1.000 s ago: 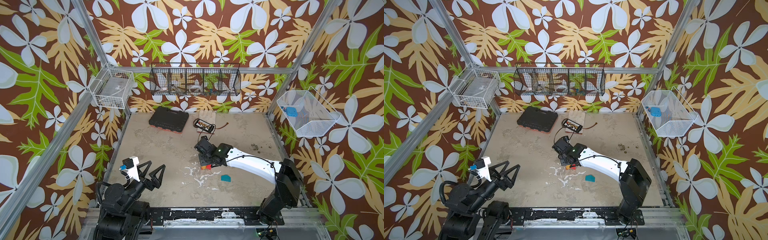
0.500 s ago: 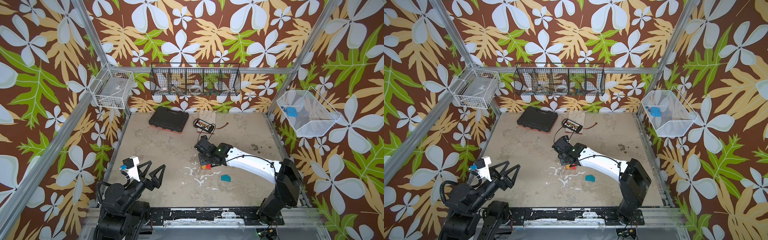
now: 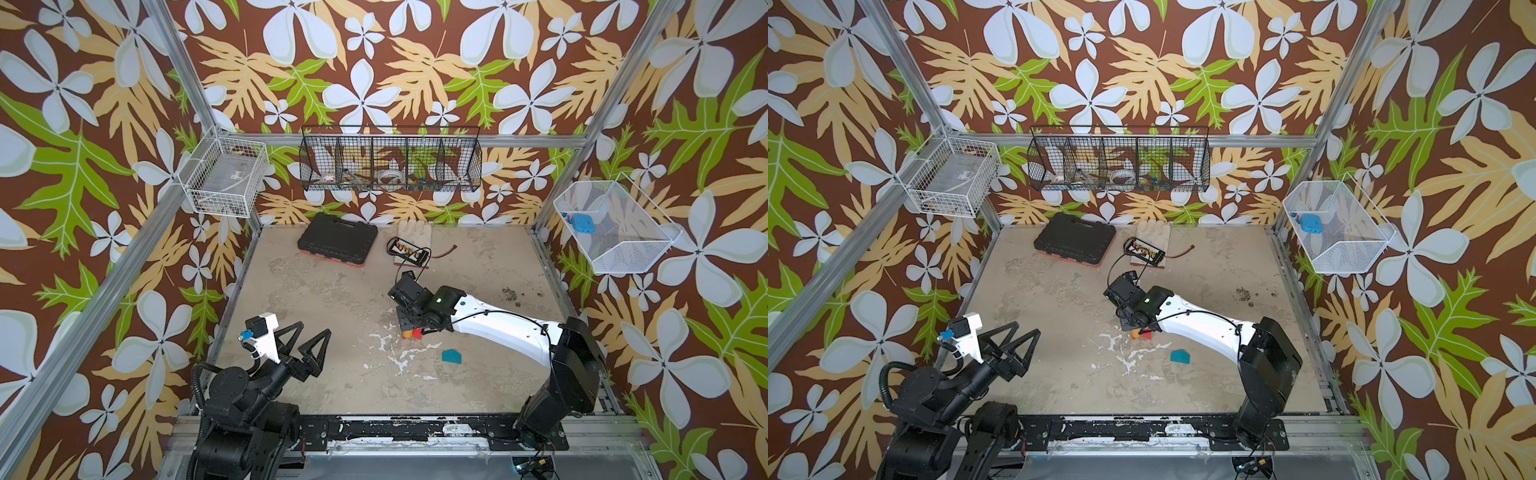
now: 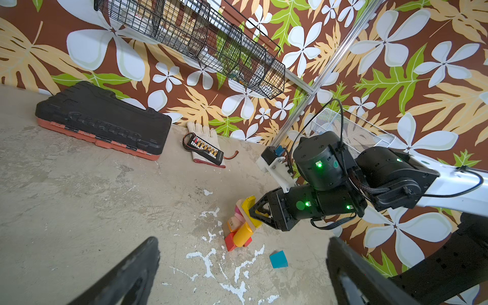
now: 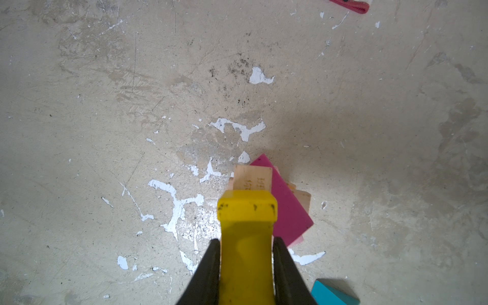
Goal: Build the wood block tower
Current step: 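Open the right gripper and raise it away from the stack, then lower the right gripper onto the teal cube and close it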
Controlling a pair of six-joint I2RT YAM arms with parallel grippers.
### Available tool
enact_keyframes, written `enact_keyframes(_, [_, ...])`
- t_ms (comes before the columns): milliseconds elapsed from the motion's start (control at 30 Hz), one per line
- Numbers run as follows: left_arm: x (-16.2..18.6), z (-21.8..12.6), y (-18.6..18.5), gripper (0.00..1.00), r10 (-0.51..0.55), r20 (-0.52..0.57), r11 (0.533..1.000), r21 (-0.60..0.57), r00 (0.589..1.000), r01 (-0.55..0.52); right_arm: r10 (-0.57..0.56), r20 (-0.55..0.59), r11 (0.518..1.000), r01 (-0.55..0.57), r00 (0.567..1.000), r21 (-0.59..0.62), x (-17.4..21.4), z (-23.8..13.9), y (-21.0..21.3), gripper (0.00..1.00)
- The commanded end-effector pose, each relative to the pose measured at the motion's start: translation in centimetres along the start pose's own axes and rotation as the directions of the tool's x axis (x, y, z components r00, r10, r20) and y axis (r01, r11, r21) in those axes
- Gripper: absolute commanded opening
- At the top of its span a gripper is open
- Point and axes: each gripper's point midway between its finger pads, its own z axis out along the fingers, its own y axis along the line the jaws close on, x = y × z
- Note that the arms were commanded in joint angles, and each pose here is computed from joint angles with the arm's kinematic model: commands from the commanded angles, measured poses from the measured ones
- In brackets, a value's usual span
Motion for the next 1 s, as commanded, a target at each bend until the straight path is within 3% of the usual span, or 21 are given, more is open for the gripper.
enact_keyframes(0, [-0.5,0.0,-0.4,1.00,0.009,0.022,1.000,0.015,1.000,-0.009,0.013,0.004,1.000,-0.013,1.000,0.012,-0.1,0.1,-0.2,0.29])
enact_keyframes(300, [-0.5,0.0,-0.3,1.00,0.008,0.020,1.000,0.014,1.000,-0.008,0.037,0.102,0.999,-0.038,0.994,0.008,-2.0,-4.0,-1.6,0.59])
enact_keyframes(467, [-0.5,0.1,-0.3,1.00,0.007,0.018,1.000,0.013,1.000,-0.007,0.051,0.217,0.997,-0.061,0.975,0.041,-1.6,-8.8,-5.7,0.74])
enact_keyframes(600, [-0.5,0.1,-0.3,1.00,0.007,0.017,1.000,0.014,1.000,-0.007,0.094,0.307,0.993,-0.110,0.947,0.037,1.4,-10.6,-9.6,0.93])
enact_keyframes(667, [-0.5,0.1,-0.3,1.00,0.007,0.018,1.000,0.014,1.000,-0.008,0.113,0.332,0.992,-0.124,0.937,0.012,3.1,-9.8,-10.6,1.00])
enact_keyframes(733, [-0.5,0.0,-0.3,1.00,0.007,0.020,1.000,0.014,1.000,-0.007,0.128,0.312,0.991,-0.133,0.941,-0.008,4.8,-8.2,-11.3,1.00])
enact_keyframes(967, [-0.4,0.0,-0.3,1.00,0.008,0.018,1.000,0.015,1.000,-0.009,0.171,0.142,0.983,-0.160,0.975,-0.086,8.2,-1.1,-12.1,1.00])
